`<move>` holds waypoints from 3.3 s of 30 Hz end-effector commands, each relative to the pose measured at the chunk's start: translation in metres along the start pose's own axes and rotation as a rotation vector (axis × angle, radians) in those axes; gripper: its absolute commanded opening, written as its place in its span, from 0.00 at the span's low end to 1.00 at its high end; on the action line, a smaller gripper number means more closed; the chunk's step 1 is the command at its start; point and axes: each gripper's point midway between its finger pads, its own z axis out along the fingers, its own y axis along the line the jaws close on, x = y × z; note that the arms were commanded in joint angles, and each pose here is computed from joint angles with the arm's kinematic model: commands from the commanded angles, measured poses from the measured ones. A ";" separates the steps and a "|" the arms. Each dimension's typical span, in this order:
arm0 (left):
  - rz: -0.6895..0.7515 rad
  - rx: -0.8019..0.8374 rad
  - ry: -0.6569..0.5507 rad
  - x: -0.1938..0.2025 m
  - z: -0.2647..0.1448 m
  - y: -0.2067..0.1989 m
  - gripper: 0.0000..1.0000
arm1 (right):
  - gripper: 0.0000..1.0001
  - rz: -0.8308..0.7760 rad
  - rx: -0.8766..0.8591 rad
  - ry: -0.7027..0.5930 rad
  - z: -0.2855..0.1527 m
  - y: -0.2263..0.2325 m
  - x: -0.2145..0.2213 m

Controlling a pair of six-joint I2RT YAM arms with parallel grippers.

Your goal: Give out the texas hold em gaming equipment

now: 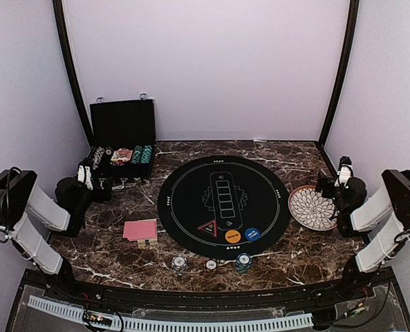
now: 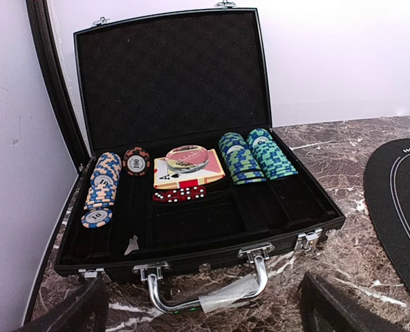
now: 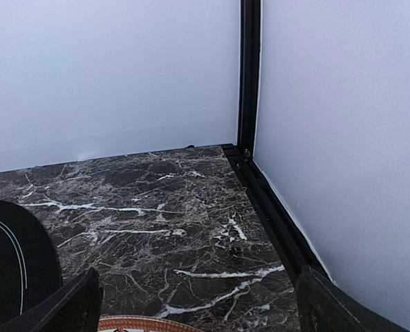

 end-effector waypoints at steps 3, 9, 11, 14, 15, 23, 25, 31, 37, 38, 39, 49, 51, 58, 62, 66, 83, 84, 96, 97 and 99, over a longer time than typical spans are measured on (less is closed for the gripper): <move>-0.006 -0.010 -0.014 -0.005 0.002 0.003 0.99 | 0.99 0.001 -0.003 -0.040 0.002 0.000 -0.012; -0.006 -0.009 -0.012 -0.005 0.002 0.003 0.99 | 0.99 0.007 0.016 -0.052 0.001 -0.003 -0.016; -0.005 -0.006 -0.014 -0.005 0.002 0.002 0.99 | 0.99 0.025 0.068 -0.031 0.004 -0.011 -0.022; 0.007 0.026 -0.015 -0.007 0.002 -0.003 0.99 | 0.99 0.000 0.061 0.030 0.014 -0.008 -0.031; 0.011 0.033 -0.020 -0.011 0.002 -0.004 0.99 | 0.99 -0.006 0.050 0.041 0.014 -0.006 -0.032; 0.060 0.098 0.127 -0.026 0.026 0.003 0.99 | 0.99 0.279 0.181 -0.009 0.023 -0.027 -0.095; 0.083 0.157 0.261 -0.021 0.039 -0.002 0.99 | 0.99 0.365 0.144 0.061 0.031 -0.018 -0.100; 0.045 0.146 0.405 -0.022 0.030 0.009 0.99 | 0.99 0.460 -0.135 0.255 0.050 0.039 -0.104; 0.026 0.029 0.393 -0.052 0.004 0.035 0.99 | 0.98 0.496 -0.470 0.435 0.047 0.123 -0.088; 0.019 0.006 0.398 -0.056 0.001 0.042 0.99 | 0.98 0.411 -0.483 0.484 0.044 0.144 -0.082; 0.015 -0.014 0.438 -0.054 -0.003 0.047 0.99 | 0.94 0.324 -0.489 0.523 0.039 0.165 -0.072; 0.018 -0.042 0.504 -0.065 -0.044 0.062 0.99 | 0.85 -0.204 -0.700 0.707 -0.084 0.318 0.017; 0.020 -0.036 0.520 -0.065 -0.049 0.061 0.99 | 0.84 -0.257 -0.751 0.713 -0.105 0.337 0.025; 0.037 0.011 0.548 -0.063 -0.058 0.052 0.99 | 0.78 -0.437 -0.855 0.739 -0.152 0.375 0.058; 0.036 0.052 0.579 -0.055 -0.064 0.045 0.99 | 0.76 -0.490 -0.905 0.747 -0.165 0.389 0.069; 0.040 0.087 0.600 -0.051 -0.070 0.038 0.99 | 0.72 -0.528 -0.918 0.759 -0.169 0.398 0.079; 0.046 0.129 0.583 -0.068 -0.080 0.030 0.99 | 0.67 -0.580 -0.847 0.806 -0.181 0.388 0.125; 0.046 0.130 0.574 -0.072 -0.080 0.030 0.99 | 0.66 -0.582 -0.845 0.813 -0.181 0.387 0.127; -0.028 0.187 0.540 -0.084 -0.074 0.019 0.99 | 0.42 -0.625 -0.838 0.855 -0.181 0.385 0.145; -0.030 0.194 0.538 -0.085 -0.075 0.018 0.99 | 0.39 -0.626 -0.836 0.851 -0.181 0.385 0.146; -0.026 0.195 0.533 -0.088 -0.075 0.018 0.99 | 0.32 -0.620 -0.833 0.841 -0.178 0.386 0.146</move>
